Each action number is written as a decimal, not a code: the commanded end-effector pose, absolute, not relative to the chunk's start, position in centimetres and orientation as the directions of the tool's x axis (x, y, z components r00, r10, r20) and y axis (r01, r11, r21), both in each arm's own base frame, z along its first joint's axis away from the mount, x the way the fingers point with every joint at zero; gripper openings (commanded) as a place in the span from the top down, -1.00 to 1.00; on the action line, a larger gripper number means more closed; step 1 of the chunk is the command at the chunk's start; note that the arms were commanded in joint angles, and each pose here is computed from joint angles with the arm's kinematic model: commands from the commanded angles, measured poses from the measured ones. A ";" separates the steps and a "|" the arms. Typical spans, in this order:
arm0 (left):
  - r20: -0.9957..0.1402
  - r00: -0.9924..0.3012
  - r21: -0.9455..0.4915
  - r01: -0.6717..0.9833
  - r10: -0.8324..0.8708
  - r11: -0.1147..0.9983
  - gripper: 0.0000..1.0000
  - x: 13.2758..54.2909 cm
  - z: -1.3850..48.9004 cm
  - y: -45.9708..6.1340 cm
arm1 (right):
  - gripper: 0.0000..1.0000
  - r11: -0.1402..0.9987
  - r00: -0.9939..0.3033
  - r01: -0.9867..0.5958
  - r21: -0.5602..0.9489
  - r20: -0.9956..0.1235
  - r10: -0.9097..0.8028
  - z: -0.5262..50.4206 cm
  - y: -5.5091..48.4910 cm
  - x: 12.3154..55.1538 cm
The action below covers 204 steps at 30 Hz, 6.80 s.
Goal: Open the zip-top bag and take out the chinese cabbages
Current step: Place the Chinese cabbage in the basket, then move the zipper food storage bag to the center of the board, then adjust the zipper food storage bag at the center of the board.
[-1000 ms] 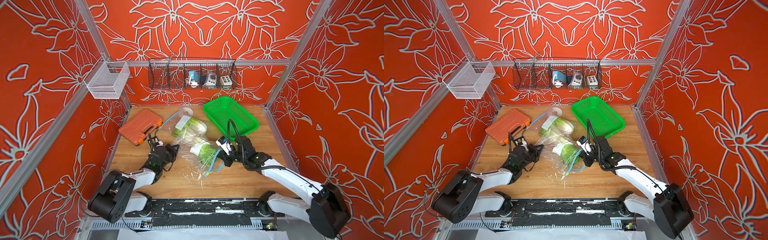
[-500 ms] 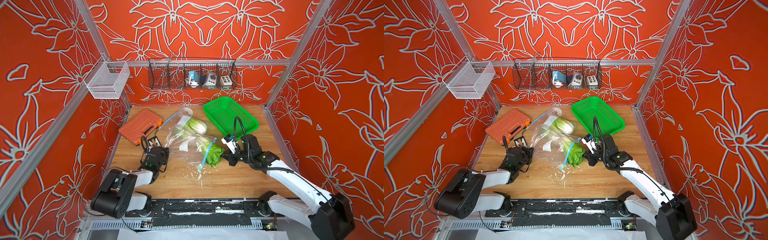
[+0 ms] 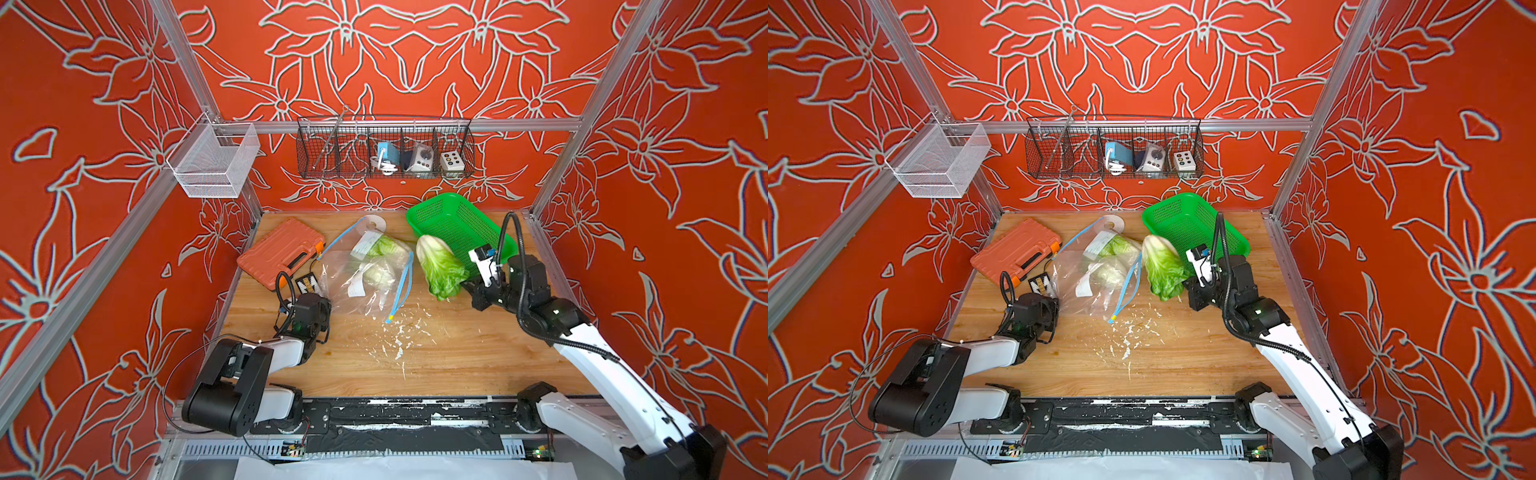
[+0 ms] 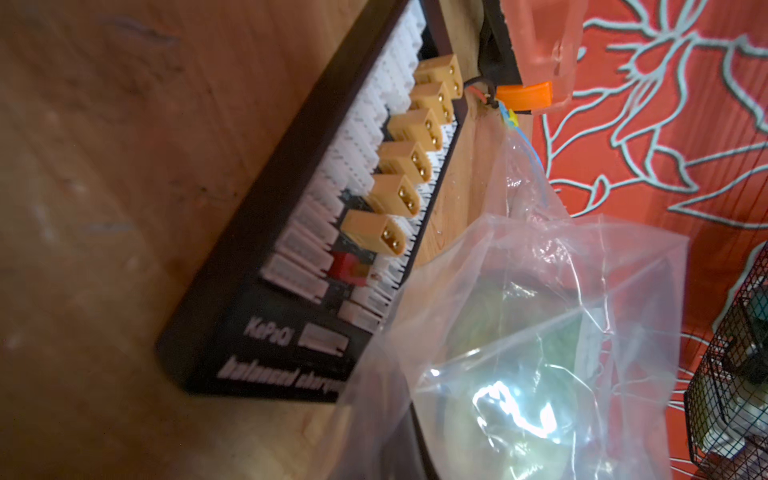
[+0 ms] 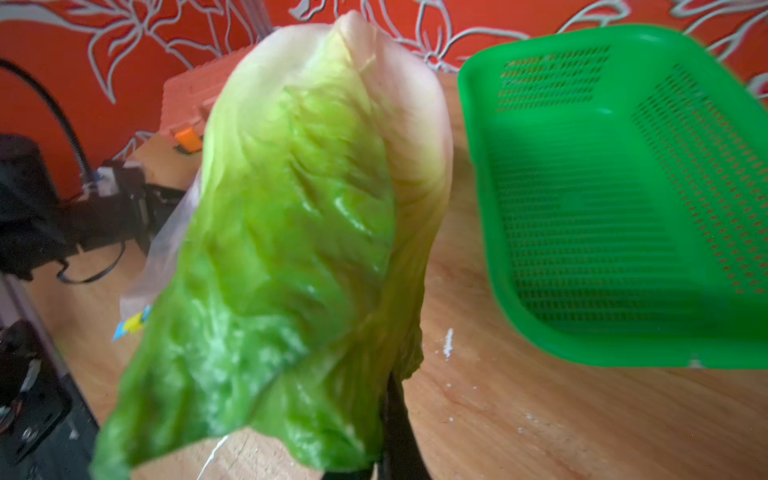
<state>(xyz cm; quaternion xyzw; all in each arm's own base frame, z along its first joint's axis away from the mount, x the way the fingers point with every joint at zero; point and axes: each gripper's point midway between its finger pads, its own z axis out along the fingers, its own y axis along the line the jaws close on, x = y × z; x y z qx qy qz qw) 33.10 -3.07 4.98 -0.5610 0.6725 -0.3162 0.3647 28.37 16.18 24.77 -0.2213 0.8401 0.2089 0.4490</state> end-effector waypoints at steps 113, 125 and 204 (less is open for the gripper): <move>-0.447 -0.551 -0.789 -0.130 -0.705 0.601 -0.97 57.4 9.9 -9.8 | 0.02 0.697 -0.672 -0.697 0.170 -0.494 -0.552 7.6 28.4 34.6; -0.479 -0.537 -0.850 0.086 -0.694 0.519 0.97 58.1 14.3 -11.9 | 0.00 0.703 -0.627 -0.698 0.134 -0.588 -0.511 12.6 27.4 34.0; -0.953 0.241 0.290 0.897 0.181 0.334 -0.97 32.2 39.3 -25.5 | 1.00 0.416 -0.130 -0.907 0.060 -0.981 -0.142 29.7 26.6 28.0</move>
